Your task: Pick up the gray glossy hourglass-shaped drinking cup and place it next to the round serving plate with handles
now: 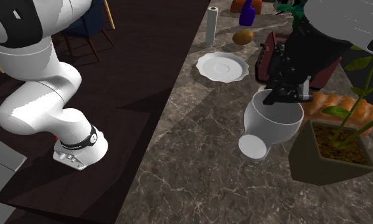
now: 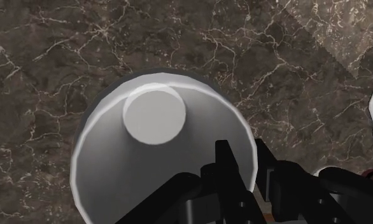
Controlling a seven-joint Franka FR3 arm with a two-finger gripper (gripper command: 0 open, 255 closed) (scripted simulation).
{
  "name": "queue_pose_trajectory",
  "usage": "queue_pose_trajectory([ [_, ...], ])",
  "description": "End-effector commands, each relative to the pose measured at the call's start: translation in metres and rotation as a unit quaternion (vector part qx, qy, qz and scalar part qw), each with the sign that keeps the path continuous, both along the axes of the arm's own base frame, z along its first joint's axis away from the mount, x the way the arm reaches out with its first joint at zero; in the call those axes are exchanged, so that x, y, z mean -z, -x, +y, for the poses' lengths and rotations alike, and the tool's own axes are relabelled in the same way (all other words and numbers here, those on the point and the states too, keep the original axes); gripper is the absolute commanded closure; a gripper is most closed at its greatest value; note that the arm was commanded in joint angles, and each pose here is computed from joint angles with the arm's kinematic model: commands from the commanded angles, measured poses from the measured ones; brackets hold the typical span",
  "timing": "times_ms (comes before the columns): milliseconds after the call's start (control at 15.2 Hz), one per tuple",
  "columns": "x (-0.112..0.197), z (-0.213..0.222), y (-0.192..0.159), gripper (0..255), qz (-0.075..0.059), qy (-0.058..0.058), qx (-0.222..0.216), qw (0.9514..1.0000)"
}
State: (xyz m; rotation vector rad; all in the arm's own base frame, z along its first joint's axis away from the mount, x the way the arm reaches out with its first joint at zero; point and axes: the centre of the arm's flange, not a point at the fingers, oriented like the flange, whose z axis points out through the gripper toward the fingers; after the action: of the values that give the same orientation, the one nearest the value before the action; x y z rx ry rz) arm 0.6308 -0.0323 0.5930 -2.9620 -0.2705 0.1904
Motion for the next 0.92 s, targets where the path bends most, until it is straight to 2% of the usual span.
queue_pose_trajectory([
  [0,-0.010,0.000,0.001,255,0.000,0.000,0.000,1.0000],
  [858,-0.011,0.161,0.059,255,0.000,0.000,0.000,1.0000],
])
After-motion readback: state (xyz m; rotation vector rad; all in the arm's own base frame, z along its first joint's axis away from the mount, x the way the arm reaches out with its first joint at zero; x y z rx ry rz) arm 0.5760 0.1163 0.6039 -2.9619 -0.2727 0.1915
